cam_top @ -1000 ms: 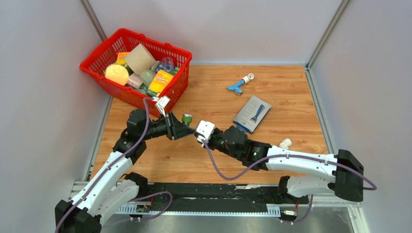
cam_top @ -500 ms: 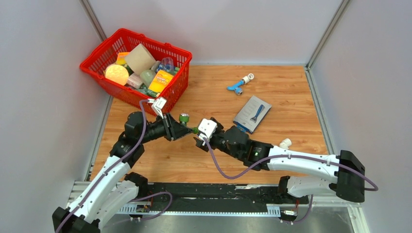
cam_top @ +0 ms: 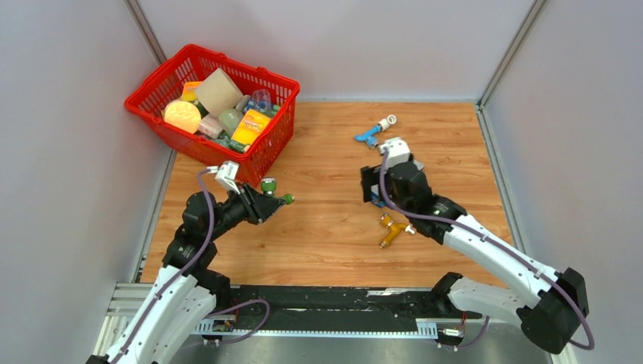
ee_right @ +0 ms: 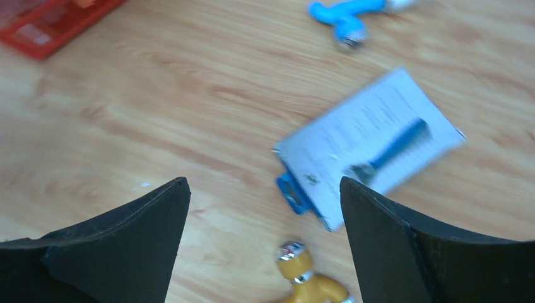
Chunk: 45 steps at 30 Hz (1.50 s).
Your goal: Install the water faucets
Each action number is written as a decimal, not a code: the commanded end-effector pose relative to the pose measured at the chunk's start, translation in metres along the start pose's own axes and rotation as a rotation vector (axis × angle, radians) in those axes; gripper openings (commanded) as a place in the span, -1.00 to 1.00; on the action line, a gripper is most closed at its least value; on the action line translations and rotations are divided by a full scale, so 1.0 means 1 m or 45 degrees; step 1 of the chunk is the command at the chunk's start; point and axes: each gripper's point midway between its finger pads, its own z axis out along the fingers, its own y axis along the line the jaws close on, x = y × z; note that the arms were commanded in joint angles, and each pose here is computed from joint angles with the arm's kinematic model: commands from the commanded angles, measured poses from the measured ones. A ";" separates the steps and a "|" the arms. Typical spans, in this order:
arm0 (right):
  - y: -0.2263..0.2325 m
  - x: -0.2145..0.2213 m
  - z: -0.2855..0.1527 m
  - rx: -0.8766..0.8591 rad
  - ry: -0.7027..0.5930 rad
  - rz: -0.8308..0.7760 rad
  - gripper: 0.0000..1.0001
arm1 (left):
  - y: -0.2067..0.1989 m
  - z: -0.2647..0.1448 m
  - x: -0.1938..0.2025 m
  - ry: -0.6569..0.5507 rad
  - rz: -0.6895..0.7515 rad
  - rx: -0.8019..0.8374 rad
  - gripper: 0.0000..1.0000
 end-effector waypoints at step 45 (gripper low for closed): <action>-0.079 0.219 0.006 0.370 0.815 1.246 -0.46 | 0.022 -0.054 -0.034 -0.266 0.534 -0.301 -1.00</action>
